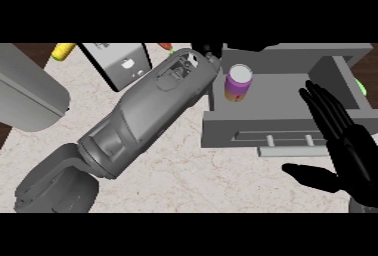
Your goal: Pick up the can, place it into the drawer and close the drawer
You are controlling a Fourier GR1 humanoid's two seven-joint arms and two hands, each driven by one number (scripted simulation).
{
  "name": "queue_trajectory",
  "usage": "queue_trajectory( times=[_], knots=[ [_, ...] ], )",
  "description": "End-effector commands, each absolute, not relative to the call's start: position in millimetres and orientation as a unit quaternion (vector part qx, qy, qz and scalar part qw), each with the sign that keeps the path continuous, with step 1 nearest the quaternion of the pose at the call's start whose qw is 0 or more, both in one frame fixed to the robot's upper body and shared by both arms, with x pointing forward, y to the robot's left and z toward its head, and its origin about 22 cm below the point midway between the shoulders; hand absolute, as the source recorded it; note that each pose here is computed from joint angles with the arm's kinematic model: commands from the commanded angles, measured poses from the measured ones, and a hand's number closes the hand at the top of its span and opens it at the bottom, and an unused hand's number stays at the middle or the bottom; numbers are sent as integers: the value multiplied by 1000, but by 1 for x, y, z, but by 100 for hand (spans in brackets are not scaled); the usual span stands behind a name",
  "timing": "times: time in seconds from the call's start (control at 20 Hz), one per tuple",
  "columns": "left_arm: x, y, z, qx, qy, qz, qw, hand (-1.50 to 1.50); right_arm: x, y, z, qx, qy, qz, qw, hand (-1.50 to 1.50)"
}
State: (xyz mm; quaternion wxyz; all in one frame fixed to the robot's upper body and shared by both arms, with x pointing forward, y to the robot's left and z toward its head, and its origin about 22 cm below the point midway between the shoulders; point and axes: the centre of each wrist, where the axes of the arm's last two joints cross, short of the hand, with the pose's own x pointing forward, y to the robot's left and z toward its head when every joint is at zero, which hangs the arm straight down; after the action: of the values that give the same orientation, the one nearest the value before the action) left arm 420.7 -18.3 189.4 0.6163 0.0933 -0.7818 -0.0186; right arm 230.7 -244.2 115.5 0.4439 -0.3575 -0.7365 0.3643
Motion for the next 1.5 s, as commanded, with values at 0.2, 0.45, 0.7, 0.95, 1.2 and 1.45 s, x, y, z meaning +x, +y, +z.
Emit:
queue_trajectory(
  times=[0.2, 0.45, 0.7, 0.95, 1.2, 1.45],
  knots=[
    [428, 10, 201, 99, -781, -17, 616, -150, 269, -214, 64, -413, -691, 395, 443, -150],
    [422, 25, 211, 100, -778, -23, 619, -150, 282, -230, 22, -425, -688, 378, 451, -150],
    [415, 49, 211, 103, -770, -19, 629, -150, 301, -217, 12, -439, -669, 376, 467, -150],
    [420, 71, 229, 108, -772, -16, 626, -150, 327, -227, -4, -462, -656, 389, 452, -150],
    [410, 79, 226, 106, -772, -20, 626, -150, 355, -234, -2, -488, -646, 389, 440, -150],
    [403, 104, 226, 103, -766, -28, 634, -150, 381, -238, 10, -516, -658, 347, 425, -150]
  ],
)
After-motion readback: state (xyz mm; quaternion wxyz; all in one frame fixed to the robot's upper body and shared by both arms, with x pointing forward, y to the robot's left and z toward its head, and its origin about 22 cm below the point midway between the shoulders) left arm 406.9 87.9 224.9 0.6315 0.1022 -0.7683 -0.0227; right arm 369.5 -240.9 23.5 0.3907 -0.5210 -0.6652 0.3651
